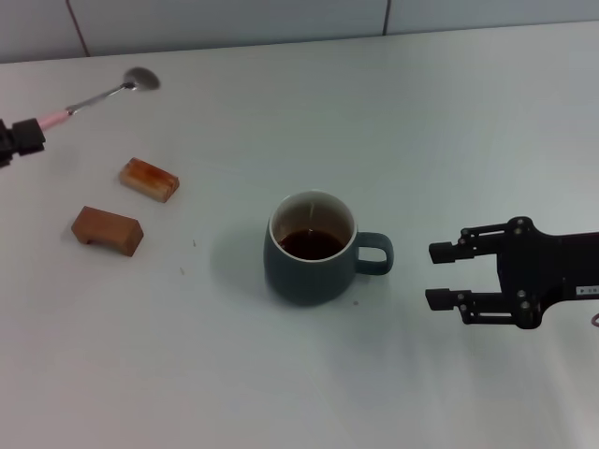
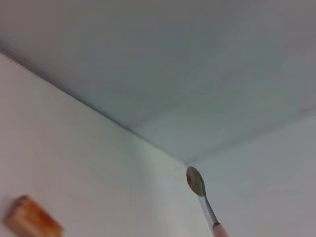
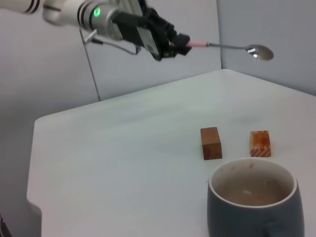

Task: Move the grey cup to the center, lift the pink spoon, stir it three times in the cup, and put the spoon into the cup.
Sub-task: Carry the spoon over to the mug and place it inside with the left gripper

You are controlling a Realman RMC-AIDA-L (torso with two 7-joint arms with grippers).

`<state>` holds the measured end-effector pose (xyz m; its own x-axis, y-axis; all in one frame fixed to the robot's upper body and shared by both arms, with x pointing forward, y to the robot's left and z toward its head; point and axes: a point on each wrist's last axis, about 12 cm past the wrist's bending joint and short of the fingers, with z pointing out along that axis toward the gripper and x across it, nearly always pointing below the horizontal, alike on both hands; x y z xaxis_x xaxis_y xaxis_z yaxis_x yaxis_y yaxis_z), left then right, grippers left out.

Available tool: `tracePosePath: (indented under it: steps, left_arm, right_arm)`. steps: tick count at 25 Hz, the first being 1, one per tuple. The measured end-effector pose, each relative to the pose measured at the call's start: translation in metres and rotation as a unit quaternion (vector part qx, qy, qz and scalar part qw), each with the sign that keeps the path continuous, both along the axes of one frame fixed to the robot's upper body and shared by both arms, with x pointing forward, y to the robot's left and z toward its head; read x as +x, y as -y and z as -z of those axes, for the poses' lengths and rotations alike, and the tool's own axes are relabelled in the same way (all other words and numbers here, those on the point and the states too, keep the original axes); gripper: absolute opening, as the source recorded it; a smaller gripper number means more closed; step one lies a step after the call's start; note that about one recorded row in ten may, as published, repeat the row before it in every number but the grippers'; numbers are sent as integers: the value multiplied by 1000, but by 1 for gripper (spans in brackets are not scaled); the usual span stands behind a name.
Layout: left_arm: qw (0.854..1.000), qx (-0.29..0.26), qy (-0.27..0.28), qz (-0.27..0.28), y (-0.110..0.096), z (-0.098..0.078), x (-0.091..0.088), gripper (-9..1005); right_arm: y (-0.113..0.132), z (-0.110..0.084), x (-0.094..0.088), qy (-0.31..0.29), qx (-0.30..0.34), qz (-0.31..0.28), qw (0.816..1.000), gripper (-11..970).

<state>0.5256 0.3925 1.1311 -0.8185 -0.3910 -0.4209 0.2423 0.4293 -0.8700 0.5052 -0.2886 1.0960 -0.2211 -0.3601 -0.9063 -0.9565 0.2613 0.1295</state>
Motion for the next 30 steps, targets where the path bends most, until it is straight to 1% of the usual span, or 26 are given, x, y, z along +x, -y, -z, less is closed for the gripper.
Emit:
tracePosePath:
  steps: [1, 4, 5, 6, 7, 9, 10, 11, 12, 14, 17, 18, 23, 25, 26, 27, 30]
  left_arm:
    - [999, 20, 14, 45, -1, -19, 8, 129]
    - [996, 34, 32, 70, -1, -34, 12, 129]
    - [992, 56, 53, 97, 0, -50, 15, 129]
    - [992, 56, 53, 97, 0, -50, 15, 129]
    - [989, 67, 59, 115, 1, -56, 16, 129]
    - [989, 67, 59, 115, 1, -56, 16, 129]
    - [985, 82, 65, 137, 4, -64, 17, 129]
    - [976, 110, 72, 173, 10, -74, 20, 129]
    - [969, 132, 77, 196, 16, -79, 21, 129]
    - [961, 152, 82, 215, 22, -84, 23, 129]
    - [950, 178, 94, 240, 31, -92, 25, 129]
    - [944, 191, 102, 250, 35, -96, 26, 129]
    - [927, 225, 120, 275, 49, -109, 28, 130]
    - [917, 241, 133, 288, 57, -115, 29, 130]
    - [907, 253, 150, 300, 65, -123, 28, 130]
    - [906, 255, 152, 301, 65, -123, 28, 130]
    - [891, 271, 182, 315, 77, -137, 26, 130]
  right_arm:
    - [0, 0, 0, 0, 0, 0, 1000, 564]
    - [0, -1, 1, 3, -2, 1, 1000, 564]
    - [1, -2, 2, 4, -3, 2, 1000, 564]
    - [1, -2, 2, 4, -3, 2, 1000, 564]
    - [1, -2, 2, 5, -3, 3, 1000, 564]
    - [2, -2, 2, 5, -3, 5, 1000, 565]
    - [3, -3, 2, 6, -4, 8, 1000, 565]
    - [3, -3, 2, 6, -4, 8, 1000, 565]
    - [3, -3, 3, 8, -4, 8, 1000, 565]
    - [3, -4, 3, 9, -5, 8, 1000, 565]
    - [3, -4, 4, 10, -6, 8, 1000, 565]
    - [3, -4, 4, 10, -6, 9, 1000, 565]
    - [4, -5, 4, 6, -7, 11, 1000, 565]
    - [4, -5, 4, 5, -7, 10, 1000, 565]
    - [4, -4, 3, 5, -7, 10, 1000, 565]
    - [4, -4, 3, 5, -7, 10, 1000, 565]
    - [4, -4, 3, 4, -8, 11, 1000, 565]
